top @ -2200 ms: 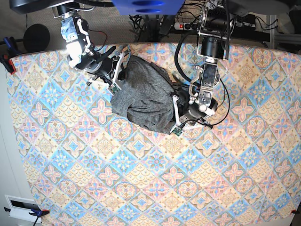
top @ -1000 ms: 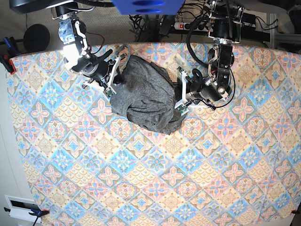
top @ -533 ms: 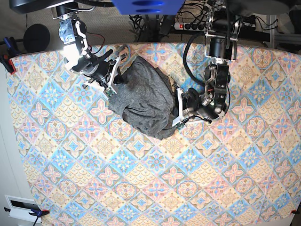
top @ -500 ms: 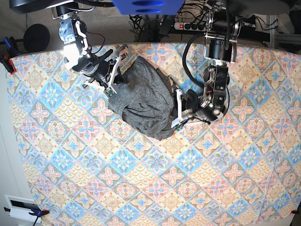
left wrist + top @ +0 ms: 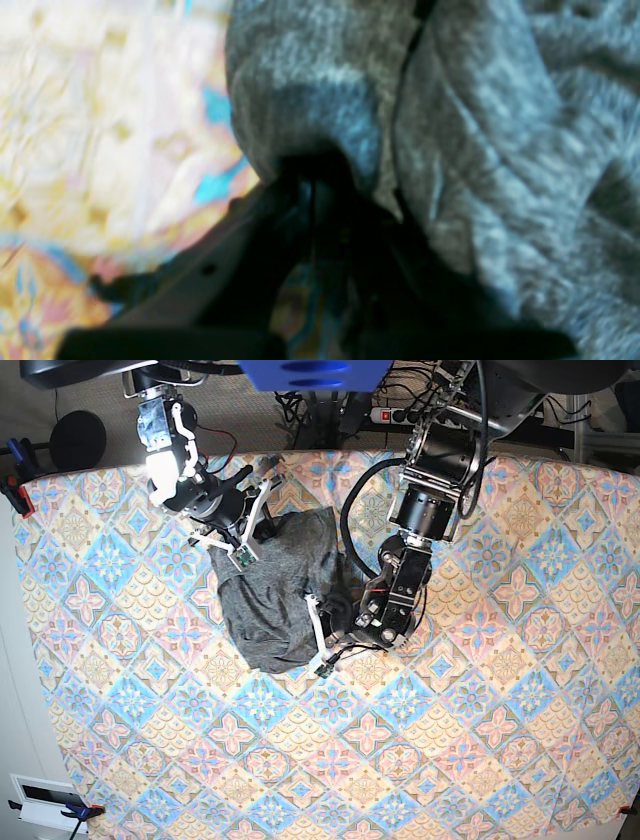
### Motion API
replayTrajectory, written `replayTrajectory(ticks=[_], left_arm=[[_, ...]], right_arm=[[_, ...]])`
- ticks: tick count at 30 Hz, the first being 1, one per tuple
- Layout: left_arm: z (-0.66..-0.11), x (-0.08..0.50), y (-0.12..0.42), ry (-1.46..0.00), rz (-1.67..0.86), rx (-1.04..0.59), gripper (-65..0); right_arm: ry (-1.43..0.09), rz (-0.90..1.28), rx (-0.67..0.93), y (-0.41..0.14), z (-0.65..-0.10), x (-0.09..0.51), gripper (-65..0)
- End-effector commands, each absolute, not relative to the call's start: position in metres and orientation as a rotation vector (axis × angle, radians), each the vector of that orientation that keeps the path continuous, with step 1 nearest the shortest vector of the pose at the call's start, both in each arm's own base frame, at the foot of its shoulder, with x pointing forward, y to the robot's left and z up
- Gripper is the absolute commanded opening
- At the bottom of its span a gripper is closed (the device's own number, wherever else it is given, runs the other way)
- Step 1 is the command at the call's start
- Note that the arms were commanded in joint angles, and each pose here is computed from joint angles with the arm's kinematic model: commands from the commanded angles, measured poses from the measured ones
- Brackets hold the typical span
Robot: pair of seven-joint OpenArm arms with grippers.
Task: Layout the t-shirt on the table in an organized manner, then fold the t-shirt properly
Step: 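Push the bundle's sides inward with both grippers to compact it, then grasp the grey bundle with the right gripper and lift it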
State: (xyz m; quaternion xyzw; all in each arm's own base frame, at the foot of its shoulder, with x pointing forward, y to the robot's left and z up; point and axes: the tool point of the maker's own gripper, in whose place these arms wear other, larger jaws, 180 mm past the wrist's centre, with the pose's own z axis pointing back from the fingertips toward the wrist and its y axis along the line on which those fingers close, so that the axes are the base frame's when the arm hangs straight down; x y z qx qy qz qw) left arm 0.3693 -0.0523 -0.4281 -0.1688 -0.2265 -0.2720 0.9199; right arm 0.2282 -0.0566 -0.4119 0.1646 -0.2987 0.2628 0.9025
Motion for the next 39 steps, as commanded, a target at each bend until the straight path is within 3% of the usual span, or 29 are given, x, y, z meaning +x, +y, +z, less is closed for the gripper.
replayTrajectory(ticks=[1, 6, 10, 17, 20, 26, 33, 36, 39], left_arm=[[-0.431, 0.363, -0.059, -0.434, -0.571, -0.356, -65.0], [-0.426, 0.365, -0.064, -0.458, -0.566, -0.38, -65.0], [-0.396, 0.369, -0.052, -0.575, -0.551, -0.413, -64.0], [-0.349, 0.359, -0.003, -0.698, -0.433, -0.503, -46.6], [-0.344, 0.351, 0.024, -0.704, -0.394, -0.492, -43.0], [-0.344, 0.318, 0.059, -0.721, -0.416, -0.415, -43.1], [-0.368, 0.288, 0.088, -0.676, -0.374, -0.377, -43.6], [-0.374, 0.284, 0.112, -0.698, -0.318, -0.348, -49.1], [-0.377, 0.279, 0.129, -0.698, -0.271, -0.326, -60.7]], right_arm=[[-0.663, 0.541, 0.354, -0.053, -0.402, 0.236, -65.0], [-0.672, 0.516, 0.337, -0.063, -0.401, 0.24, -65.0], [-0.699, 0.428, 0.27, -0.099, -0.397, 0.253, -64.9], [-0.742, 0.228, 0.119, -0.185, -0.386, 0.264, -64.9], [-0.756, 0.199, 0.093, -0.198, -0.381, 0.266, -64.9], [-0.873, 0.159, 0.076, -0.204, -0.343, 0.266, -65.0], [-0.927, 0.136, 0.369, -0.138, -0.328, 0.255, -65.0], [-0.951, 0.179, 0.53, -0.094, -0.313, 0.262, -65.0], [-0.954, 0.256, 0.61, -0.059, -0.305, 0.264, -65.0]])
